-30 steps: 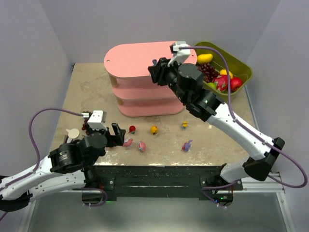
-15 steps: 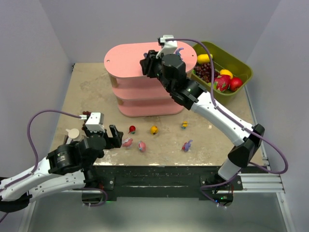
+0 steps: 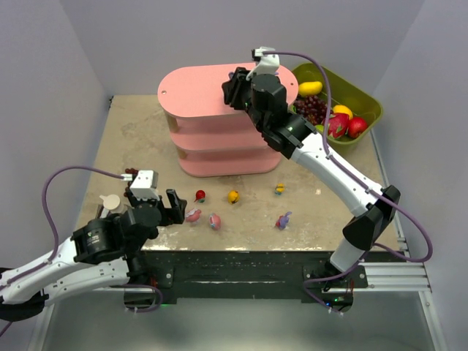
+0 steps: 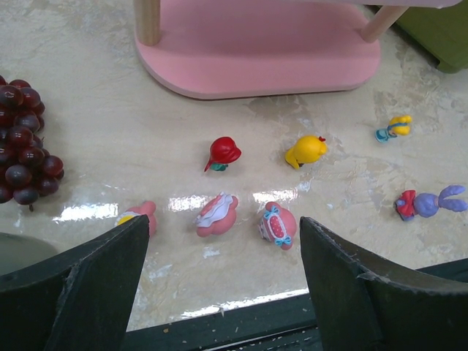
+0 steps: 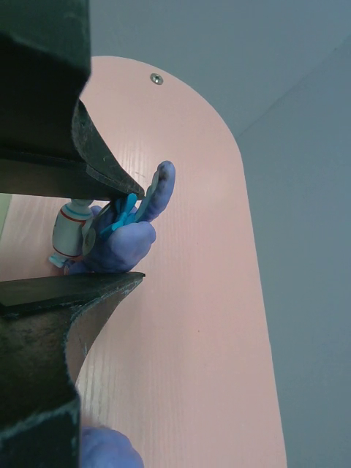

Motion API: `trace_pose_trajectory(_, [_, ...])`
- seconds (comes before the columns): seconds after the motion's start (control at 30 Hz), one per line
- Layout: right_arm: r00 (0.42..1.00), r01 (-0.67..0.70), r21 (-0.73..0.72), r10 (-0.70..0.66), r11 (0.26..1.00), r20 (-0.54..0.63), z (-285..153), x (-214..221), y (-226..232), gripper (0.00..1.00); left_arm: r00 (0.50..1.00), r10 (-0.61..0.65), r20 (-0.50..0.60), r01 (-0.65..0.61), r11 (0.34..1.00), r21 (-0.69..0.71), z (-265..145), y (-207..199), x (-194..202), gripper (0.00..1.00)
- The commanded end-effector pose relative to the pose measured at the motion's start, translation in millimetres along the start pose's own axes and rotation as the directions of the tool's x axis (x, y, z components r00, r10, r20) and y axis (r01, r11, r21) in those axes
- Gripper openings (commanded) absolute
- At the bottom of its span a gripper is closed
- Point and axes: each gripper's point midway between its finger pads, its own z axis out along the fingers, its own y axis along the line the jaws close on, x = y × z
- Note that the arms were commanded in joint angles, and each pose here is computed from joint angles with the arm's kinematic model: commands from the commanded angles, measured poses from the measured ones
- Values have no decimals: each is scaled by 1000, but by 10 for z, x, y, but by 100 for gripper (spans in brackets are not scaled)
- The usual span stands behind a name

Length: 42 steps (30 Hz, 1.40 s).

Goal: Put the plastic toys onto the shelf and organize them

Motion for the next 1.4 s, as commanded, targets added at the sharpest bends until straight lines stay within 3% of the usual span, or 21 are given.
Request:
trace_pose_trajectory(0.0, [995, -74, -8, 74, 997, 69, 12, -252, 50, 25, 1000, -16, 7, 16, 1000, -16, 40, -6, 13, 88])
trace_pose_trajectory(0.8, [995, -78, -35, 80, 996, 59, 18, -210, 52, 60, 1000, -4, 3, 4, 1000, -30, 57, -3, 20, 88])
trace_pose_trajectory(1.37, [988, -87, -91, 98, 992, 119, -225, -466, 94, 70, 1000, -18, 8, 18, 999, -30, 48, 2, 7, 89])
